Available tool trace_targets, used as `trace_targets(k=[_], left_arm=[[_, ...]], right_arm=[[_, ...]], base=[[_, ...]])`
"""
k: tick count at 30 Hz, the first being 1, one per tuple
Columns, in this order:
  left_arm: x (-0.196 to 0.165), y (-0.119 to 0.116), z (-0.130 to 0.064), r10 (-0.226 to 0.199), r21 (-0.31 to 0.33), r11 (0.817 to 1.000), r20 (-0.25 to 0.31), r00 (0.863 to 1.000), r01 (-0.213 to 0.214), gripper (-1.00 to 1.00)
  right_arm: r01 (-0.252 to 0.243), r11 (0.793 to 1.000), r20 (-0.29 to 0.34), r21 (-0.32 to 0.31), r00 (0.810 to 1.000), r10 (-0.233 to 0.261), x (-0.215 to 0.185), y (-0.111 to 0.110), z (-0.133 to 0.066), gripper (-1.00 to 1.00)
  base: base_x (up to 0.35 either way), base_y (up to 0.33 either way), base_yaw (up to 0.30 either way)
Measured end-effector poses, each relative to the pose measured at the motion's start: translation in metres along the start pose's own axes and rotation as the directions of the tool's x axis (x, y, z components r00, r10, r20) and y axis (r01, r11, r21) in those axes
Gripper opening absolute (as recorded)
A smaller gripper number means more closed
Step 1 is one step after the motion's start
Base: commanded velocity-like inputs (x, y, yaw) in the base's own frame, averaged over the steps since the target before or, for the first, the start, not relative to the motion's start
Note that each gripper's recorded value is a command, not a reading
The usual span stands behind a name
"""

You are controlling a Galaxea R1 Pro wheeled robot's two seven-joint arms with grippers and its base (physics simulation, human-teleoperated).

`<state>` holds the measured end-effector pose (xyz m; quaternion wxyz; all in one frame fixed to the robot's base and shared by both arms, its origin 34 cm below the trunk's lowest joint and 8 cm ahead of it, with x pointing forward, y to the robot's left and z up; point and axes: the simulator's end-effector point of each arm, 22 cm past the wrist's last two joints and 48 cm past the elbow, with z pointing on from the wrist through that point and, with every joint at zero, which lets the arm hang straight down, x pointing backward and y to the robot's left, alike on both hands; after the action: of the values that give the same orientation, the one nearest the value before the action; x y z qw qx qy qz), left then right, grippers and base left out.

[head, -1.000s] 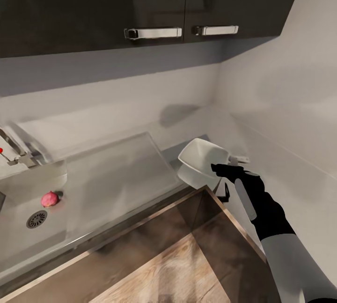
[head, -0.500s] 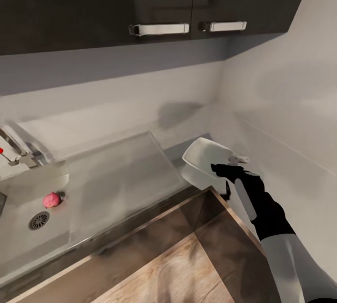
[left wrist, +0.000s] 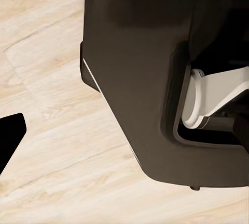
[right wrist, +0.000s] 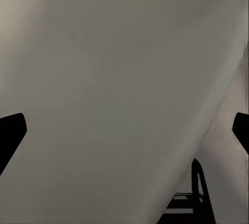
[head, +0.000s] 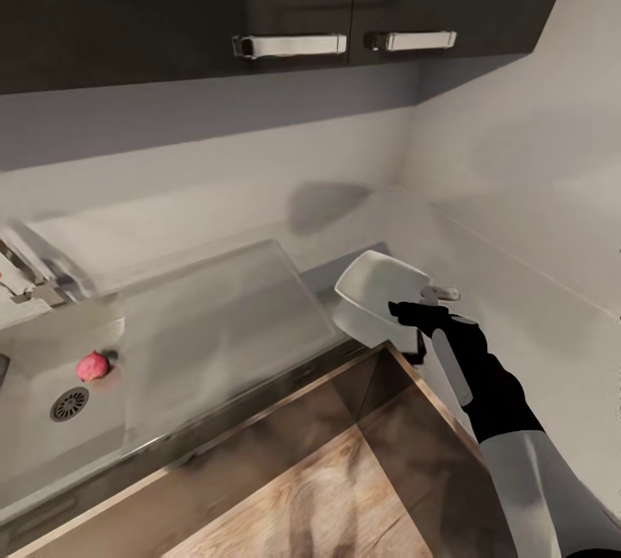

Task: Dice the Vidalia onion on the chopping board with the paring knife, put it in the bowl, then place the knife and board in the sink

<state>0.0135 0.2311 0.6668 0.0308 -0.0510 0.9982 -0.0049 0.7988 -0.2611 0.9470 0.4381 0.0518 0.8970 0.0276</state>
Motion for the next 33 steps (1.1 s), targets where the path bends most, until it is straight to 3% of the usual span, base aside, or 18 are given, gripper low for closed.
trace_targets(k=[23,24,33], left_arm=[[0.0028,0.0002,-0.0011,0.0,-0.001,1.0,-0.009,1.0,0.0,1.0],[0.0029,0.0002,-0.0011,0.0,-0.001,1.0,-0.009,1.0,0.0,1.0],[0.0032,0.0001,-0.0011,0.0,-0.001,1.0,-0.009,1.0,0.0,1.0]], right_arm=[[0.0,1.0,-0.01,0.004,1.0,0.0,0.0057,-0.0018,0.0034,1.0],[0.0,1.0,-0.009,0.003,1.0,0.0,0.0056,-0.0014,0.0034,-1.0],[0.005,1.0,-0.009,0.007,1.0,-0.005,0.0053,-0.0019,0.0033,-1.0]], base=[[0.0,-0.008,0.0],[0.0,0.0,0.0],[0.0,0.0,0.0]])
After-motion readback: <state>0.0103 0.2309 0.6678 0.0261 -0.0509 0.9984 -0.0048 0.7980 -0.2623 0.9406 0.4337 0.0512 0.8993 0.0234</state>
